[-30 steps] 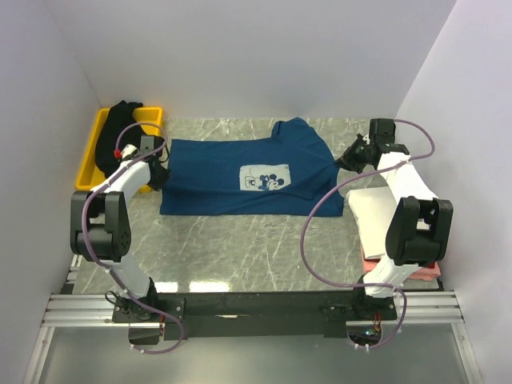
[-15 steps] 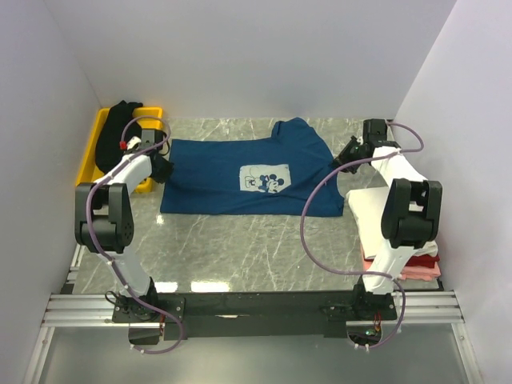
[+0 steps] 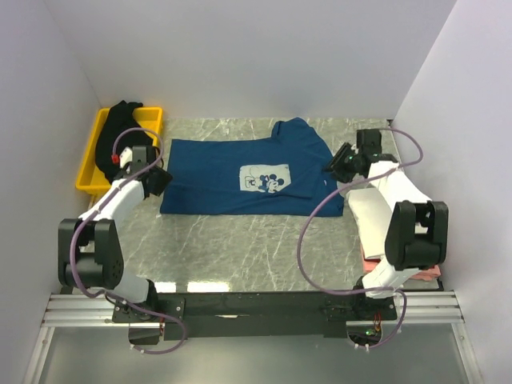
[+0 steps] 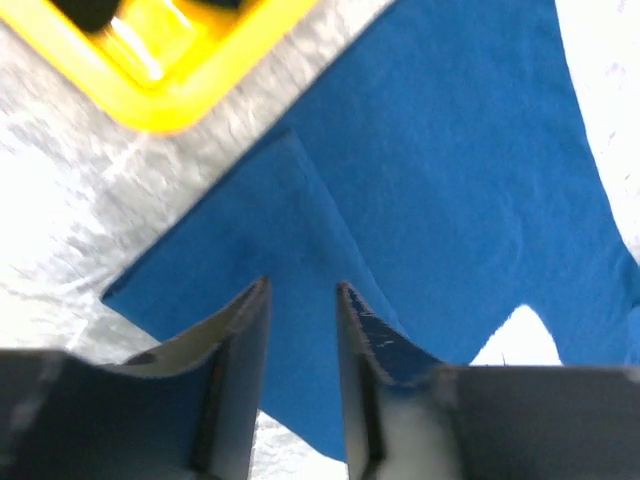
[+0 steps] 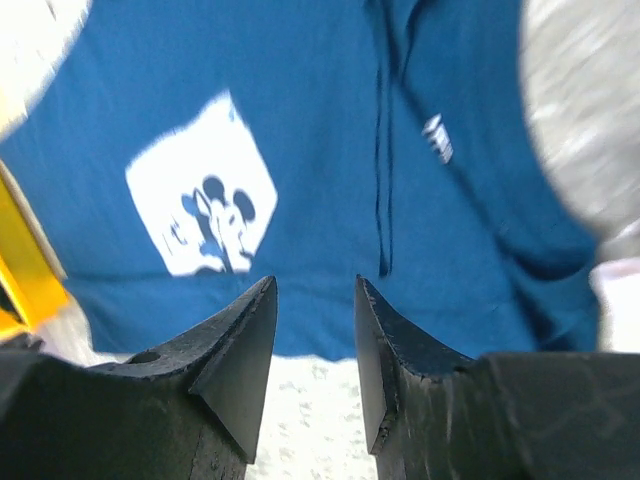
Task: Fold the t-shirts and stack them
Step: Fold the tshirt
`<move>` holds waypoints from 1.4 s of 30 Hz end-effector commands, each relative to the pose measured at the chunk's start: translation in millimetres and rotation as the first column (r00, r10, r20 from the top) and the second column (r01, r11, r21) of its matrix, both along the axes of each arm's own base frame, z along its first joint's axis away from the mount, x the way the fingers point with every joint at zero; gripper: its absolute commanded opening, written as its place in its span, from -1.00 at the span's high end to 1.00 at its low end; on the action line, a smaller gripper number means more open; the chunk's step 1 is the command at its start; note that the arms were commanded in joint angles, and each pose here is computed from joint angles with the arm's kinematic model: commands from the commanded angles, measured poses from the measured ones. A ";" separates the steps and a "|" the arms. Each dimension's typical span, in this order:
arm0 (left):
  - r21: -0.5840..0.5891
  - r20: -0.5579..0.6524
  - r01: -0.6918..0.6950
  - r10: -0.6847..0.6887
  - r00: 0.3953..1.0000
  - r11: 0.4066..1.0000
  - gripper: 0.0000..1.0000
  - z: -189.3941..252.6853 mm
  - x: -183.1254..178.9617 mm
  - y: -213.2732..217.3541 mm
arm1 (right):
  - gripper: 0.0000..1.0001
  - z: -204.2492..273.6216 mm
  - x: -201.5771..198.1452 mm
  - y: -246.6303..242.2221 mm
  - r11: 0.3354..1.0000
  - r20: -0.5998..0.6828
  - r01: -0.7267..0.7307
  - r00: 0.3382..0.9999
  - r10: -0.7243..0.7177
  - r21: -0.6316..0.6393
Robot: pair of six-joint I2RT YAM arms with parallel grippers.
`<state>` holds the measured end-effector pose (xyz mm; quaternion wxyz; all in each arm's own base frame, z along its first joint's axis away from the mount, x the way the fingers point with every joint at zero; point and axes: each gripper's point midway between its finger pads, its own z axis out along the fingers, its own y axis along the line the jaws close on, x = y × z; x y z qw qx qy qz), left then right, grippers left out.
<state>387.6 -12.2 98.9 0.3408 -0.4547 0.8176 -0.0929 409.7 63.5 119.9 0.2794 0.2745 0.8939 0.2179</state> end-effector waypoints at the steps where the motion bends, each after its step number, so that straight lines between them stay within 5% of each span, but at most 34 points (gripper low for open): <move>1: -0.035 0.046 0.034 -0.033 0.998 0.999 0.30 -1.7 -1.2 -20.9 | 0.12 -4.9 -8.6 16.4 0.999 0.043 -0.031 0.999 0.032 -0.036; 12: -0.010 -0.043 0.031 -0.031 0.999 0.999 0.44 -54.3 -37.3 -22.8 | 0.13 -71.1 -25.4 33.1 0.995 -0.073 -0.072 0.995 0.068 -0.062; 26: 0.008 -0.082 0.039 -0.039 0.996 0.999 0.49 -72.2 -49.3 -19.9 | 0.14 -93.3 -21.4 49.3 0.996 -0.107 -0.078 0.992 0.073 -0.043; 42: 0.016 -0.082 0.047 -0.045 0.996 0.999 0.53 -70.0 -51.3 -18.6 | 0.80 -84.5 -12.7 55.9 0.995 -0.097 -0.088 0.992 0.082 -0.054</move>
